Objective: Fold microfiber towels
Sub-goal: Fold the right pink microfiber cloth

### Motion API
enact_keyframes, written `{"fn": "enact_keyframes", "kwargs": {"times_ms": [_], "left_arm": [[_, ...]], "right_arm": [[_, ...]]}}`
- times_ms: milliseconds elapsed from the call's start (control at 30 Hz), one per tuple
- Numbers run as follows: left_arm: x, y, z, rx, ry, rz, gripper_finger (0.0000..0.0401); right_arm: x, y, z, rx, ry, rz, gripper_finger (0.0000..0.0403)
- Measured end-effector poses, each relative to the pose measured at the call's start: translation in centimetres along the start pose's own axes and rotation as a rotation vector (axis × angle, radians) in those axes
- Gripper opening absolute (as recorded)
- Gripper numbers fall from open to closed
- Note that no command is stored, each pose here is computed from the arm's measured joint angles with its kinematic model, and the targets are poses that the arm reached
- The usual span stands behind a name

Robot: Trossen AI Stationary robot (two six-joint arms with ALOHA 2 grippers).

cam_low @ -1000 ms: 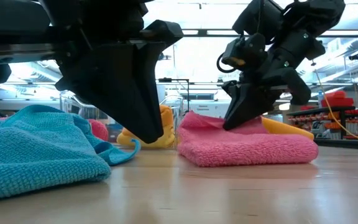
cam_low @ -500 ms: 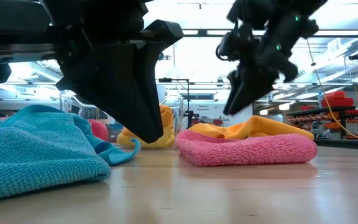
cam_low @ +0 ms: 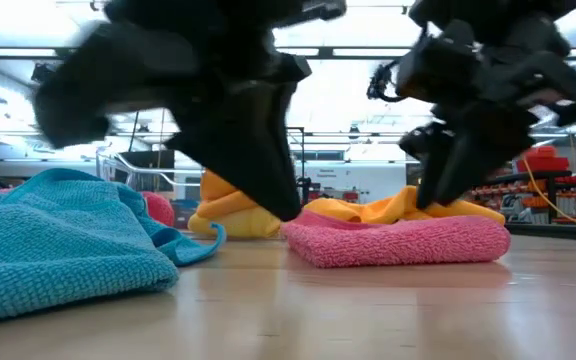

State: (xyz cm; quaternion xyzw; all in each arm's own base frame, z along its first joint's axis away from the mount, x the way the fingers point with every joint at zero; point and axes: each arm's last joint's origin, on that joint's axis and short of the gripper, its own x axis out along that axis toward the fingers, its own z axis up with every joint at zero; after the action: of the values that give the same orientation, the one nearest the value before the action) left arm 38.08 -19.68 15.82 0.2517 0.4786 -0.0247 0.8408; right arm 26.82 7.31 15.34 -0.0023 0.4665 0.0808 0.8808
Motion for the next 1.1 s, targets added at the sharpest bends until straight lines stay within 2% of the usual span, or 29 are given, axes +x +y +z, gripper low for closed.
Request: {"fn": "enact_keyframes", "kwargs": {"times_ms": [200, 367, 467, 600, 700, 867, 1100], "left_arm": [[1.2, 2.9, 0.4, -0.081, -0.028, 0.068, 0.0054], [2.6, 5.4, 0.5, -0.217, -0.056, 0.101, 0.0075], [3.7, 6.6, -0.1, -0.256, -0.024, 0.12, 0.0082], [5.3, 8.0, -0.8, -0.235, 0.018, 0.173, 0.0088], [6.2, 9.0, -1.1, -0.204, 0.033, 0.188, 0.009], [7.6, 10.3, -1.6, -0.207, 0.044, 0.207, 0.0082], [8.7, 11.3, -2.0, -0.154, 0.048, 0.221, 0.0083]], "right_arm": [[-0.1, 1.8, -0.5, -0.031, 0.021, 0.025, 0.0165], [-0.1, 2.3, 0.0, -0.073, -0.057, -0.03, 0.0165], [-0.2, 2.4, 0.3, -0.097, -0.098, -0.072, 0.0165], [0.0, 2.0, 0.1, -0.118, -0.122, -0.118, 0.0165], [0.5, 1.2, -1.0, -0.109, -0.154, -0.146, 0.0165], [1.4, -0.9, -4.1, -0.017, -0.221, -0.172, 0.0165], [1.7, -1.5, -6.4, 0.093, -0.174, -0.162, 0.0186]]}}
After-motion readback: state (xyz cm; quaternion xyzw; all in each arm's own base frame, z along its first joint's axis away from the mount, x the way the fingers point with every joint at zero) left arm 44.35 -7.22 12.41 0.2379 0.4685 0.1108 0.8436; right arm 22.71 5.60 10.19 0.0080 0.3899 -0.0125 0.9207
